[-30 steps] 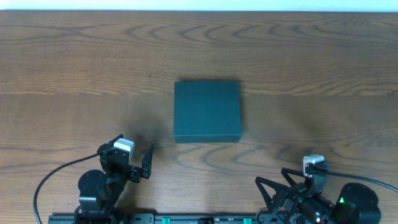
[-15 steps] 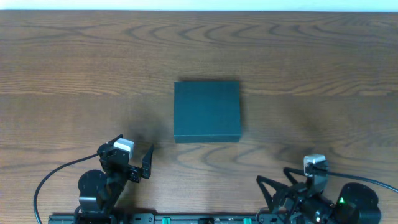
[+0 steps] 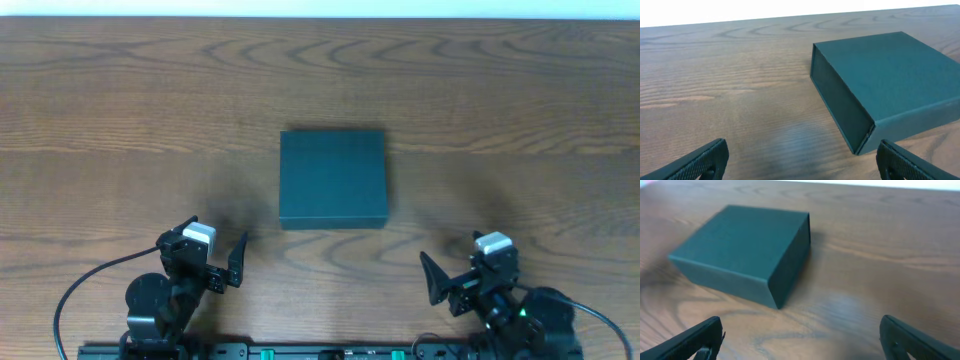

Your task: Pack container

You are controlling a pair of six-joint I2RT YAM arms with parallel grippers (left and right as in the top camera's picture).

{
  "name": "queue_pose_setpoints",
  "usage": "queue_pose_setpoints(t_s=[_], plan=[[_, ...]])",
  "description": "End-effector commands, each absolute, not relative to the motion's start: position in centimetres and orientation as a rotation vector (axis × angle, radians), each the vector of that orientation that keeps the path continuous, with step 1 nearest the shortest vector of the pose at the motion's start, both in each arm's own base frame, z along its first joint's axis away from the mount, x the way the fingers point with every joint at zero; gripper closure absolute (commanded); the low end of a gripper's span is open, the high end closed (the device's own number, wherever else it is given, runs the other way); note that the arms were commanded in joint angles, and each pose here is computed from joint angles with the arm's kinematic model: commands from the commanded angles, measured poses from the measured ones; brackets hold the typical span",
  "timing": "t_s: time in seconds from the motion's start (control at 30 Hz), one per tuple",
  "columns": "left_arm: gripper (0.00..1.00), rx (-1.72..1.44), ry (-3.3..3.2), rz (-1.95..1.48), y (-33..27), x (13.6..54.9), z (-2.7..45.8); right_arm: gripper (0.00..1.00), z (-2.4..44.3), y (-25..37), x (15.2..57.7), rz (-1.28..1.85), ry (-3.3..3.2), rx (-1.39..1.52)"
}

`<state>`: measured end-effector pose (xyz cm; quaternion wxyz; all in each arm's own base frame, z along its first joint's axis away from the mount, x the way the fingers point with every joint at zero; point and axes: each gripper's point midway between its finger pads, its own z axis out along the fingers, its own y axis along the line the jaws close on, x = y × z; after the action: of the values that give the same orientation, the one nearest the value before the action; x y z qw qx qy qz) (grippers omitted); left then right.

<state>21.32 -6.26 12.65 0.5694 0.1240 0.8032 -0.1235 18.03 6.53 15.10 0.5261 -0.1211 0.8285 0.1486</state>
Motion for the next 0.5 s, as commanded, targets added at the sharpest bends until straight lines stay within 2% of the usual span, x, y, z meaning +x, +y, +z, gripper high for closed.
queue_pose_setpoints(t_s=[0.0, 0.2, 0.47], plan=[[0.04, 0.283, 1.903, -0.295, -6.3, 21.3, 11.7, 0.01, 13.7, 6.3, 18.3, 0.333, 1.998, -0.301], [0.05, 0.283, 1.903, -0.295, -6.3, 21.3, 11.7, 0.01, 8.2, 6.0, 18.2, 0.339, 2.131, -0.278], [0.05, 0.283, 1.903, -0.295, -6.3, 21.3, 11.7, 0.01, 8.1, 5.7, 18.2, 0.318, 2.138, -0.266]])
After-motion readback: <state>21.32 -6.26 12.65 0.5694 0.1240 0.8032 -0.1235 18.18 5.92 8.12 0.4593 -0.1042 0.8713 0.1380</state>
